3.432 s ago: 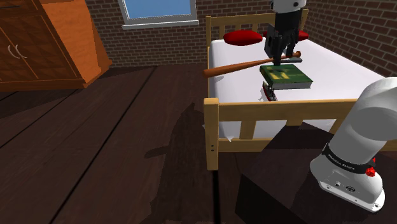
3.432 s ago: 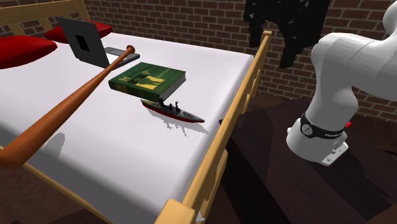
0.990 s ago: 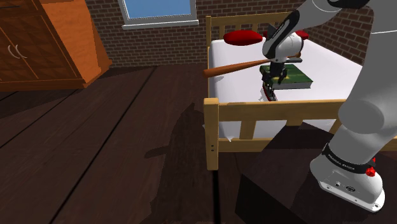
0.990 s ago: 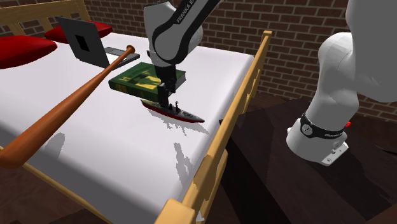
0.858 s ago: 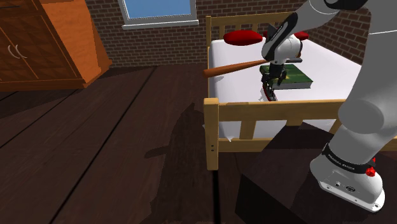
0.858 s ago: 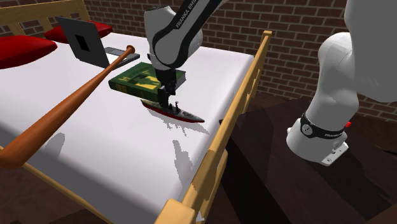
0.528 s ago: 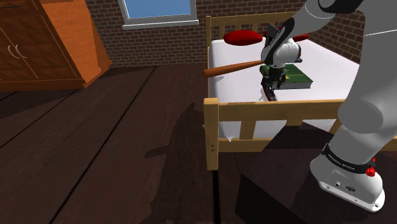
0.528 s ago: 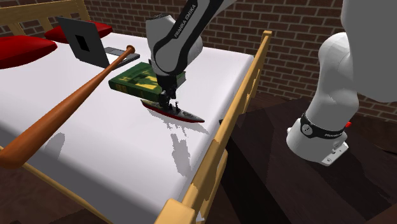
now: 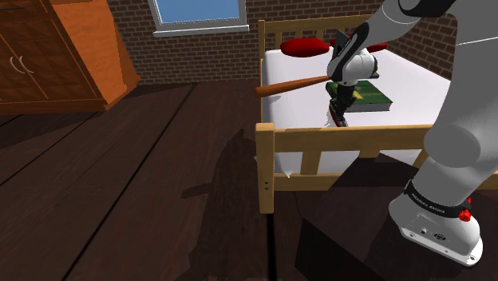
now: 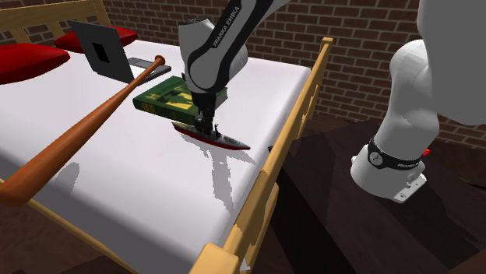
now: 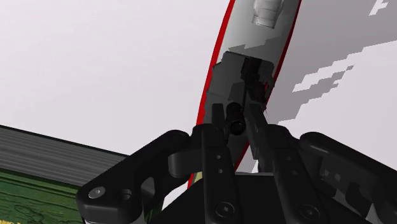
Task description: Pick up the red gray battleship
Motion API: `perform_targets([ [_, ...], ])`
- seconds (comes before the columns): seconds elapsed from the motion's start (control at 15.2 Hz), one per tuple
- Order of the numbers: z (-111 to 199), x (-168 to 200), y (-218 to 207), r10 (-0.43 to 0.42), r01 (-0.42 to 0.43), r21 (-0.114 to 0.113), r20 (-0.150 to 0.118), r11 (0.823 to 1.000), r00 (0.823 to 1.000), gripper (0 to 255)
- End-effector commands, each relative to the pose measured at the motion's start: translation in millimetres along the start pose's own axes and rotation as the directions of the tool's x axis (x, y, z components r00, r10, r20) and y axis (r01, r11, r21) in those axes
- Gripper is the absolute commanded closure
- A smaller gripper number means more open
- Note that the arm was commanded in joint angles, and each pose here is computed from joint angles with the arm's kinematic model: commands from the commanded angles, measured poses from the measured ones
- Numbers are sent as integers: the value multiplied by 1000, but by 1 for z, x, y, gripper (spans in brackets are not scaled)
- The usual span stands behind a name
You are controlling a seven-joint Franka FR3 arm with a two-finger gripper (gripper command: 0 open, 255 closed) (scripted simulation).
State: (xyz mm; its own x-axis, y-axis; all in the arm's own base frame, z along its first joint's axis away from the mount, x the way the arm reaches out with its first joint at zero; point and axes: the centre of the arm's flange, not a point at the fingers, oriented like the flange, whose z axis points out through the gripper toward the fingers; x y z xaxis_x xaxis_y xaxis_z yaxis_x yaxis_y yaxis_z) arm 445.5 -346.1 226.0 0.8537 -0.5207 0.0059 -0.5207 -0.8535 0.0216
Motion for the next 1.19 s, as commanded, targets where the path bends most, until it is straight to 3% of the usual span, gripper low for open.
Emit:
perform_targets([
  [0.0,1,0,0,0,0,-1,1,1000,1000,255],
  [1.12,-80,0,2,1,-1,-1,1,1000,1000,255],
])
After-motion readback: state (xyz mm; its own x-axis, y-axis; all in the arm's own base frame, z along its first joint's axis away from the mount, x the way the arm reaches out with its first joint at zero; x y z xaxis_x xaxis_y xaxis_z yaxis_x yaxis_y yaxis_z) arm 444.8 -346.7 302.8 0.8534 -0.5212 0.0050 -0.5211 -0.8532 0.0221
